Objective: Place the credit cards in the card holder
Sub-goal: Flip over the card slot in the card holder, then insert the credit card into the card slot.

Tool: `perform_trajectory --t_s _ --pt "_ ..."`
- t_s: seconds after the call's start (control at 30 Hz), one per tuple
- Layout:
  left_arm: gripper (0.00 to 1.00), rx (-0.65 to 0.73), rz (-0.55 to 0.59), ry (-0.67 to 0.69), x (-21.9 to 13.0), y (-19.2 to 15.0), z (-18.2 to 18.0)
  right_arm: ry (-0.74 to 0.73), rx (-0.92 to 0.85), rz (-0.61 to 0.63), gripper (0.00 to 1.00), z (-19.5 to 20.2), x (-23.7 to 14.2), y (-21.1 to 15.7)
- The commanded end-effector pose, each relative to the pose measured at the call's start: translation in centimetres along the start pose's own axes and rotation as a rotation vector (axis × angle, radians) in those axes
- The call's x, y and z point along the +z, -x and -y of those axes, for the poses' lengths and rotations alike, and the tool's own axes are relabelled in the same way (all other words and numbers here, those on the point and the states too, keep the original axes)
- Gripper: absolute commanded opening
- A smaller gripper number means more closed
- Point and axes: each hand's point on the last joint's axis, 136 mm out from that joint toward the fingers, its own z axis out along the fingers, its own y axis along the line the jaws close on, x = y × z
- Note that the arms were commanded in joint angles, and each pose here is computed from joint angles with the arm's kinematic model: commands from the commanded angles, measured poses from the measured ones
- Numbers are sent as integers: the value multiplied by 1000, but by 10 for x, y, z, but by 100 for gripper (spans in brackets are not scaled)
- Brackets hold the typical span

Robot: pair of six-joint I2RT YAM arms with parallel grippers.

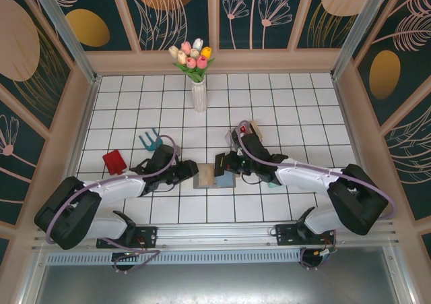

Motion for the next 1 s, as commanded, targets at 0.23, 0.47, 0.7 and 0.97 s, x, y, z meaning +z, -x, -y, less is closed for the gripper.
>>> perform_trajectory --t_s 0.23,0.47,0.7,0.97 --pt "47 38 -64 10 16 -4 3 135 4 -42 2 -8 12 -9" --pt "39 40 -82 33 19 -8 -3 61 17 -70 1 14 23 -17" --pt "33 41 -94 56 22 -11 -9 38 7 -51 1 17 16 -15" --pt "27 38 -103 71 24 -14 -14 25 24 -92 1 31 23 -29"
